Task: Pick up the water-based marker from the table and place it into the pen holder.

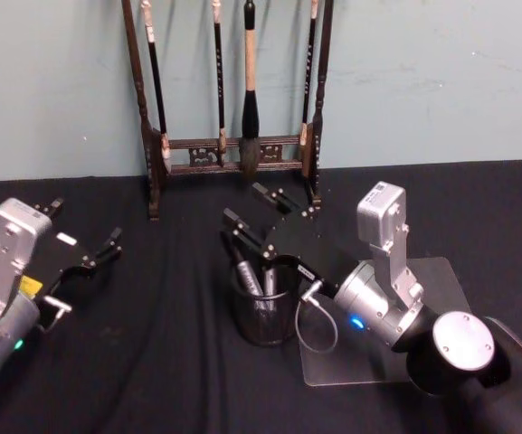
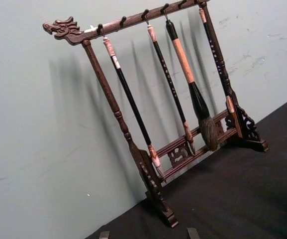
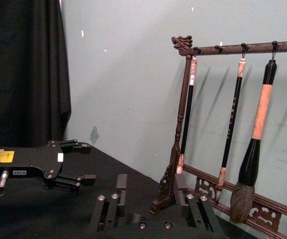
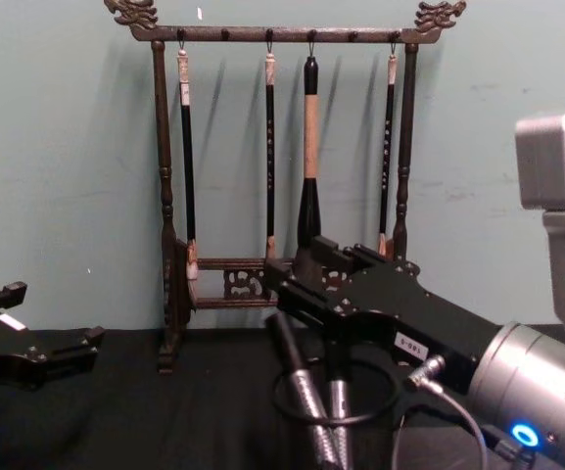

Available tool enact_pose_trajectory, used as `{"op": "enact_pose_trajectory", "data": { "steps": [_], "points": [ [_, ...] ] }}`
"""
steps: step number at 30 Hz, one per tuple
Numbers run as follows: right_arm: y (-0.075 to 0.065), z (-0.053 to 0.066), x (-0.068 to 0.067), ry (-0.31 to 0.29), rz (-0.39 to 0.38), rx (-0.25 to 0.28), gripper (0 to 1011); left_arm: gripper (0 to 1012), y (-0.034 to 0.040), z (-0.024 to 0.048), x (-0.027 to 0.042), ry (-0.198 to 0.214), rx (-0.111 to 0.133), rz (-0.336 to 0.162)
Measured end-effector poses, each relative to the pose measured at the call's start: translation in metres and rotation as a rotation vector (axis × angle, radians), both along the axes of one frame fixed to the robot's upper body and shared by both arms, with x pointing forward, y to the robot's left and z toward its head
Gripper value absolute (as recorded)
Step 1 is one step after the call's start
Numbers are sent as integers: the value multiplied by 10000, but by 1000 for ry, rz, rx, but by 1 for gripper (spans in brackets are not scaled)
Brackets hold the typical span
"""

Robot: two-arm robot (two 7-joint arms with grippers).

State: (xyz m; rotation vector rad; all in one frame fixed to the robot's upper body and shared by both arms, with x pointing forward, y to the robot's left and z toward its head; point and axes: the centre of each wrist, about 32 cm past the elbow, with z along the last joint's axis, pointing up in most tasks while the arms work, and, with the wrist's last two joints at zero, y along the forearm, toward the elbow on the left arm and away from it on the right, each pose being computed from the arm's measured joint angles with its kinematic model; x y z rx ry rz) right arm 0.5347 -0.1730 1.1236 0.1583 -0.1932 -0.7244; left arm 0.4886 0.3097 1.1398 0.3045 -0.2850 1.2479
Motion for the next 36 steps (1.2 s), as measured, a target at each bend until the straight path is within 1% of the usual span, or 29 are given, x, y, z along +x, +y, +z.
{"op": "enact_pose_trajectory", "data": {
  "steps": [1, 2, 4, 5, 6, 7, 8, 10, 11, 12, 15, 26, 31, 36],
  "points": [
    [0, 0, 0, 0, 0, 0, 641, 1009, 0, 0, 0, 0, 0, 0],
    [-1, 0, 0, 0, 0, 0, 641, 1009, 0, 0, 0, 0, 0, 0],
    [-1, 0, -1, 0, -1, 0, 733, 1009, 0, 0, 0, 0, 0, 0],
    [-1, 0, -1, 0, -1, 0, 733, 1009, 0, 0, 0, 0, 0, 0],
    [0, 0, -1, 0, -1, 0, 776, 1009, 0, 0, 0, 0, 0, 0],
    [0, 0, -1, 0, -1, 0, 776, 1009, 0, 0, 0, 0, 0, 0],
    [0, 0, -1, 0, -1, 0, 831, 1009, 0, 0, 0, 0, 0, 0],
    [0, 0, -1, 0, -1, 0, 886, 1009, 0, 0, 0, 0, 0, 0],
    [-1, 0, -1, 0, -1, 0, 934, 1009, 0, 0, 0, 0, 0, 0],
    [-1, 0, -1, 0, -1, 0, 934, 1009, 0, 0, 0, 0, 0, 0],
    [-1, 0, -1, 0, -1, 0, 1002, 1009, 0, 0, 0, 0, 0, 0],
    [-1, 1, -3, 1, -1, -1, 1002, 1008, 0, 0, 0, 0, 0, 0],
    [-58, 50, -32, 29, -1, -7, 1002, 1009, 0, 0, 0, 0, 0, 0],
    [-110, 94, -69, 44, -6, -9, 1002, 1009, 0, 0, 0, 0, 0, 0]
  ]
}}
